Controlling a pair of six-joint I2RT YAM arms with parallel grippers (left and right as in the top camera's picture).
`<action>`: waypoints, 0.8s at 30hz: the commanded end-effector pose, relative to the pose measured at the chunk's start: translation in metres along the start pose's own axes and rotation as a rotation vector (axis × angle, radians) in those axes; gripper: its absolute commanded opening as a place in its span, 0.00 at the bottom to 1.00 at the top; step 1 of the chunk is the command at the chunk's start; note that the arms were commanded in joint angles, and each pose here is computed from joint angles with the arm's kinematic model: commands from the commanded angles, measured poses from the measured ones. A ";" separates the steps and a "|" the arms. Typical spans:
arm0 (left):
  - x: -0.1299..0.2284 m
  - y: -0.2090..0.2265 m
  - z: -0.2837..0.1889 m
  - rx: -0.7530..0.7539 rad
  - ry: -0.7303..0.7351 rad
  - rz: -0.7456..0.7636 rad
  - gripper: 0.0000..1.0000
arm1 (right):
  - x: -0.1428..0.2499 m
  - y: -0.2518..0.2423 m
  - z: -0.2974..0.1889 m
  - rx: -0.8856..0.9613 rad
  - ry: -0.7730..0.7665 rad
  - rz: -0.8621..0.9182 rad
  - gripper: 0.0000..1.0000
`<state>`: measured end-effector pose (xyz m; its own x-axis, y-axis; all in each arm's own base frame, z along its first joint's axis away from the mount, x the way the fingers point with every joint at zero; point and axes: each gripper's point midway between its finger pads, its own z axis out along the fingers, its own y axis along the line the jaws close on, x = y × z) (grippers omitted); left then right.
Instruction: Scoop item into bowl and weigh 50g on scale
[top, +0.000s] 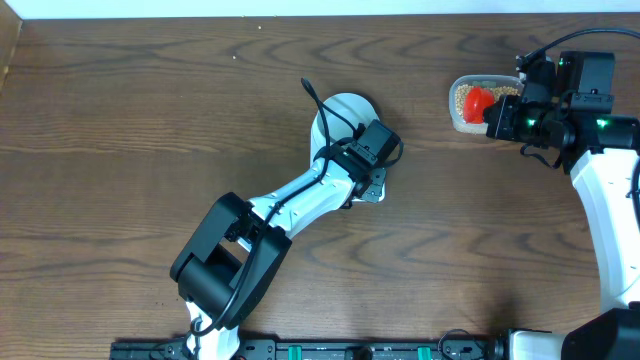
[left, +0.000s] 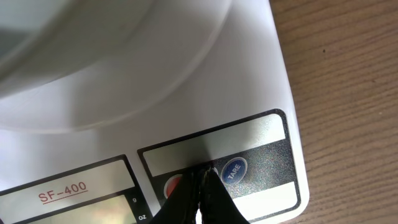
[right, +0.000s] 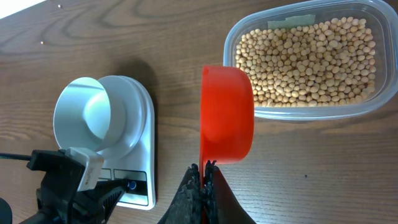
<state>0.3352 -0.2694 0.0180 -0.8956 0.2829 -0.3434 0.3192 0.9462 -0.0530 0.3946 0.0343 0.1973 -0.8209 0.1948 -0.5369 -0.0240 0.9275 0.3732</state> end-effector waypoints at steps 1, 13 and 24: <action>0.001 0.008 -0.001 -0.047 -0.006 0.016 0.07 | -0.010 0.003 -0.011 0.000 -0.038 -0.025 0.01; 0.002 0.026 -0.003 -0.147 -0.014 0.006 0.07 | -0.010 0.003 -0.011 0.000 -0.038 -0.024 0.01; 0.003 0.026 -0.002 -0.145 -0.012 0.006 0.07 | -0.010 0.003 -0.011 0.000 -0.038 -0.025 0.01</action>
<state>0.3402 -0.2502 0.0181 -0.8887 0.2899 -0.3551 0.2869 0.9559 0.0625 0.3947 0.0343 0.1973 -0.8207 0.1948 -0.5372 -0.0241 0.9275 0.3731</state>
